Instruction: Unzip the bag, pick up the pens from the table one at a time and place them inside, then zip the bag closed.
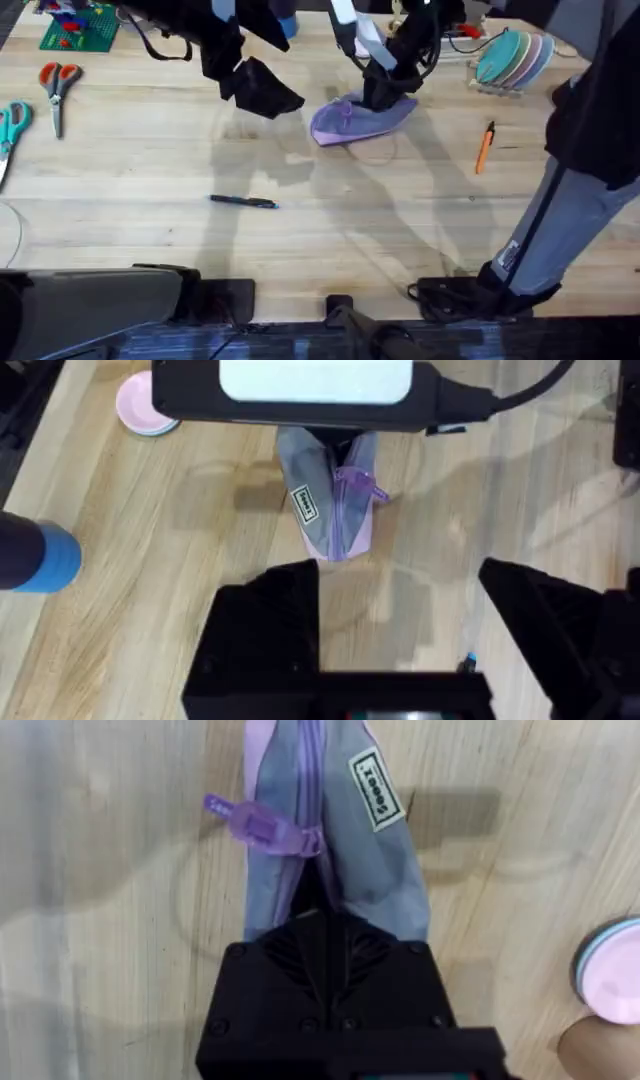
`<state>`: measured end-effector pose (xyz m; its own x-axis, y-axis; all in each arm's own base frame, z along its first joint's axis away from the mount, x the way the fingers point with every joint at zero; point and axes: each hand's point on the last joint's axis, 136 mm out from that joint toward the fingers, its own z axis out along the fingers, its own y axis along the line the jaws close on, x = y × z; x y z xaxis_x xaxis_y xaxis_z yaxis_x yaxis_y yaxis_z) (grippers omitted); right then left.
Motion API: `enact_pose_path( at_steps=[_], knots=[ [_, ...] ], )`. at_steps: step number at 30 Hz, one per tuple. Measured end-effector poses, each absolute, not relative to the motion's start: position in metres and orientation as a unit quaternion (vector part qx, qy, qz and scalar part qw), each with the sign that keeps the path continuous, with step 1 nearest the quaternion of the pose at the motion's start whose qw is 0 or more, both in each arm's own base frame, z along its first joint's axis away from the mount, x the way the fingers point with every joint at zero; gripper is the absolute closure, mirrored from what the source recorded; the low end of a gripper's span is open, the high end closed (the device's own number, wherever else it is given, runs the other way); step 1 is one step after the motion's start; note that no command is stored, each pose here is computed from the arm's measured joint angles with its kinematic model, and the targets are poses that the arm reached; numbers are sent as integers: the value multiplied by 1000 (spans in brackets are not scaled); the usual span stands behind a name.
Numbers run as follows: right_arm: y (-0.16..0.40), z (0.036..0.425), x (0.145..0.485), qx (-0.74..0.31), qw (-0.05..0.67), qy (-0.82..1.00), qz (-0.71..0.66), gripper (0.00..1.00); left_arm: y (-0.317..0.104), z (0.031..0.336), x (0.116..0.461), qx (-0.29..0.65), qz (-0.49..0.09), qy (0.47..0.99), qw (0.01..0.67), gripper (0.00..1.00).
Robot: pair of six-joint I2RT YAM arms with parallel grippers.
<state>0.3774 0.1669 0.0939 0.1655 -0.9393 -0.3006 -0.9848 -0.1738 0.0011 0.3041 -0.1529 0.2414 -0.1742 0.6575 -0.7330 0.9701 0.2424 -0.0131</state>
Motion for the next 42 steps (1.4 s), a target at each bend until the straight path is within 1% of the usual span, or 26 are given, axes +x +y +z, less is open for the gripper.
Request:
enact_pose_path(
  at_steps=[1, 3, 7, 8, 10, 12, 13, 14, 16, 42],
  knots=[
    [167, 94, 377, -757, 97, 635, 117, 960, -153, 241, 304, 562, -251, 724, 311, 7],
    [167, 94, 377, -757, 97, 635, 117, 906, -153, 241, 304, 562, -251, 724, 311, 7],
    [167, 94, 377, -757, 97, 635, 117, 723, -153, 241, 304, 562, -251, 724, 312, 7],
    [167, 94, 377, -757, 97, 636, 117, 648, -153, 241, 304, 562, -251, 724, 311, 7],
    [167, 94, 378, -757, 98, 635, 116, 388, -153, 241, 304, 562, -251, 724, 311, 7],
    [168, 94, 380, -758, 101, 635, 114, 98, -153, 241, 304, 562, -251, 724, 311, 7],
    [168, 94, 380, -759, 103, 633, 113, 33, -153, 241, 304, 562, -251, 724, 311, 7],
    [168, 94, 381, -759, 103, 633, 113, 14, -153, 241, 304, 562, -251, 724, 311, 7],
    [168, 94, 381, -759, 103, 632, 113, 8, -153, 241, 304, 562, -251, 724, 311, 7],
    [168, 94, 379, -759, 102, 633, 114, 6, -153, 241, 304, 562, -251, 724, 311, 7]
  ],
)
